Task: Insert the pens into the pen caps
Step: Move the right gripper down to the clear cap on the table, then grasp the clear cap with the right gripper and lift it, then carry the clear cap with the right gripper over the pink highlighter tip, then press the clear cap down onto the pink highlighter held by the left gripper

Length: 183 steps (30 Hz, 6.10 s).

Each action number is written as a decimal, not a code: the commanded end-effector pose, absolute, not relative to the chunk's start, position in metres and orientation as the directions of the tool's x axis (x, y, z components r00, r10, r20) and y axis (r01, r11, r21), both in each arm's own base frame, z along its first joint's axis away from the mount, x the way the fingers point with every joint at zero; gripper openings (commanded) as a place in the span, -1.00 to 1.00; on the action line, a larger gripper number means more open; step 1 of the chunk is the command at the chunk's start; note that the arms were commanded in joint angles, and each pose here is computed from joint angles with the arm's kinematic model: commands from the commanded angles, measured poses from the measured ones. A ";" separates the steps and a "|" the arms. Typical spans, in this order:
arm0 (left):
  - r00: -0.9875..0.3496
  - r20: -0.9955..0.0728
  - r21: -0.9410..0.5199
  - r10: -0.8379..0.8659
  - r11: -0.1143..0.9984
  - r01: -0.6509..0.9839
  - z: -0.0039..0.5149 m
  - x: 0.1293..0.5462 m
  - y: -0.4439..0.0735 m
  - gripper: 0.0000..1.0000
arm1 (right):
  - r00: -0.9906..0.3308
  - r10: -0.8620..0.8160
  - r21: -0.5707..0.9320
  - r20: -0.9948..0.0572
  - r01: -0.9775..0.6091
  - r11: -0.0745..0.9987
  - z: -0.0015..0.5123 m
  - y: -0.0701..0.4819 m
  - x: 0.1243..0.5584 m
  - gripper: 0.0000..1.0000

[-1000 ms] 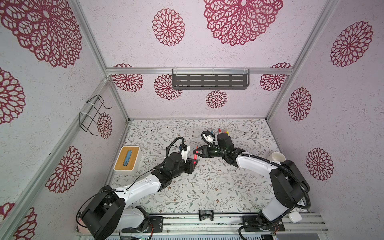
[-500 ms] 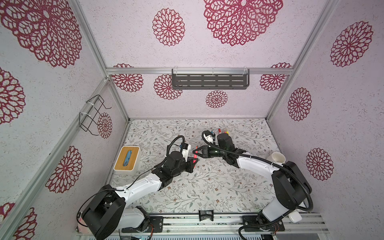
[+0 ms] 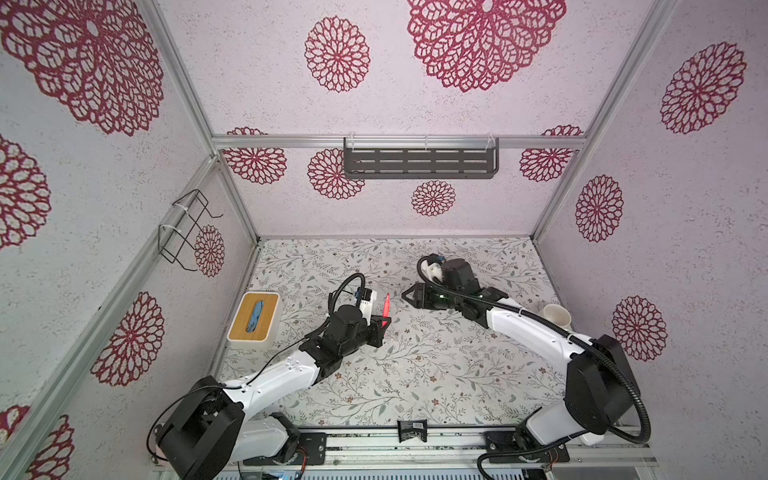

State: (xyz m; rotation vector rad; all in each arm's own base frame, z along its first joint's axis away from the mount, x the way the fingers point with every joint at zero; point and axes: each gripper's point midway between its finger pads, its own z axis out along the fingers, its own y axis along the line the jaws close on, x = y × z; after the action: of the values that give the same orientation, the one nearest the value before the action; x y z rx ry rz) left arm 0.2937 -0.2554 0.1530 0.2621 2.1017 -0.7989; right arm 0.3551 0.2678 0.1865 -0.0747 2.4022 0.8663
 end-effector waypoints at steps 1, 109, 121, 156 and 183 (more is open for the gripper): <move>-0.603 -0.789 -0.449 -0.114 0.777 0.441 0.159 0.294 -0.250 -1.00 | -0.840 0.245 0.340 -0.485 0.077 0.937 0.152 0.183 0.367 -0.06; -0.553 -0.821 -0.490 -0.142 0.673 0.555 0.187 0.273 -0.282 -1.00 | -0.637 0.246 0.678 -0.731 -0.717 0.159 0.324 0.334 0.309 -1.00; -0.527 -0.833 -0.491 -0.170 0.667 0.561 0.202 0.271 -0.278 -1.00 | -0.645 0.201 0.674 -0.738 -0.688 0.268 0.300 0.337 0.317 -1.00; -0.436 -0.855 -0.507 -0.280 0.627 0.592 0.254 0.275 -0.276 -1.00 | -0.614 0.195 0.642 -0.765 -0.748 0.168 0.299 0.339 0.271 -0.91; -0.436 -0.865 -0.486 -0.247 0.627 0.608 0.252 0.264 -0.270 -1.00 | -0.558 -0.015 0.480 -0.829 -0.727 0.490 0.338 0.331 0.308 0.18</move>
State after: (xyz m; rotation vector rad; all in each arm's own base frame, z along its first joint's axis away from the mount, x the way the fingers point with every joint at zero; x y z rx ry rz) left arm 0.2637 -0.2696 0.2464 0.2816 1.7921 -0.9998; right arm 0.3130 0.3302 0.3389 -0.5727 1.9099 1.1405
